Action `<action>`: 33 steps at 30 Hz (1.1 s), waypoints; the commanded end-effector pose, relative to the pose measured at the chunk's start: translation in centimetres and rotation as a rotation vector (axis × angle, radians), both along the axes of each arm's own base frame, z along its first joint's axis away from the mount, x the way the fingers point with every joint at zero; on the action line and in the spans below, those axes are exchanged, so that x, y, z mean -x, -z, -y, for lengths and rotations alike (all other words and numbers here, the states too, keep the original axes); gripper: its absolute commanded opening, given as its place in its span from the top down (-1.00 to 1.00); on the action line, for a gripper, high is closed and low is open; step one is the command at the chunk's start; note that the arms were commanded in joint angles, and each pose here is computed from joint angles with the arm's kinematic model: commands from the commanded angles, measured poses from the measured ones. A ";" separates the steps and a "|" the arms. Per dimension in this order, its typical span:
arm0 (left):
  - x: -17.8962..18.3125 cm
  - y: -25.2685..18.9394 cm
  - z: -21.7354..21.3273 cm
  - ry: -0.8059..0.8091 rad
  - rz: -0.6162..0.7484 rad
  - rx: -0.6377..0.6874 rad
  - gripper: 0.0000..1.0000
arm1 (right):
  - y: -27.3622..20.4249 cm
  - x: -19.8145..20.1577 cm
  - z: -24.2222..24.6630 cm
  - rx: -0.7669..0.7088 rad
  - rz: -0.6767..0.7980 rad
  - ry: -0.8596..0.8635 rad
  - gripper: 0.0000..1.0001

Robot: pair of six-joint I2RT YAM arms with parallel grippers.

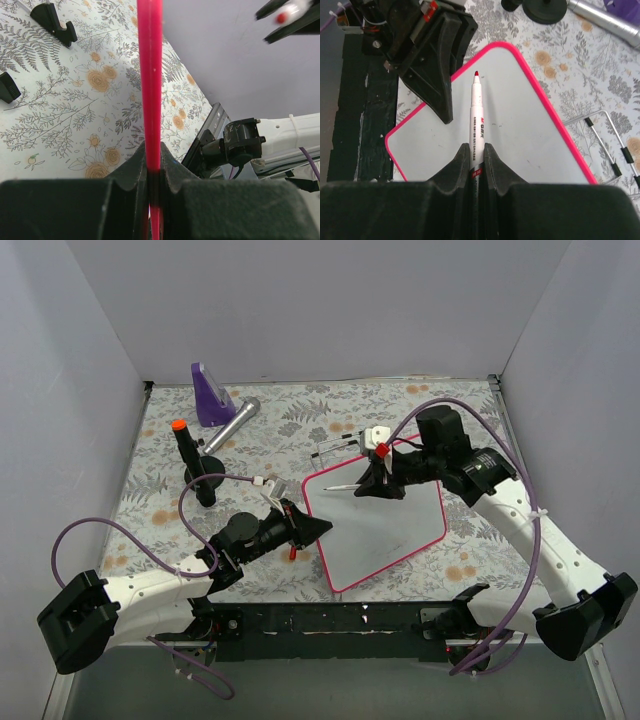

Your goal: Write a sentence on the whiteboard

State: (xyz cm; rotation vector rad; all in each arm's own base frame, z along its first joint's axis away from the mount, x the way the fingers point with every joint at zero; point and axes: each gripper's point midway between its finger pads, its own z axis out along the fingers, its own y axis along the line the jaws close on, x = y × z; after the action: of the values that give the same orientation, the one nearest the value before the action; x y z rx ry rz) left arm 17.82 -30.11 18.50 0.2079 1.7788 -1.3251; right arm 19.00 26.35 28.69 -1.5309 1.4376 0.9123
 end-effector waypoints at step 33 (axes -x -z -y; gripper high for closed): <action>-0.1 -4.8 0.4 0.009 0.144 0.102 1.00 | 5.0 -1.9 -0.4 0.033 -0.074 0.112 0.97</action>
State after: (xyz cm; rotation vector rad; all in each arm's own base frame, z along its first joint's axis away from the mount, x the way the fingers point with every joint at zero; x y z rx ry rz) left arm 17.78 -30.16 18.62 0.2257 1.7672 -1.3218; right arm 20.43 26.44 23.44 -1.4507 1.6046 0.9038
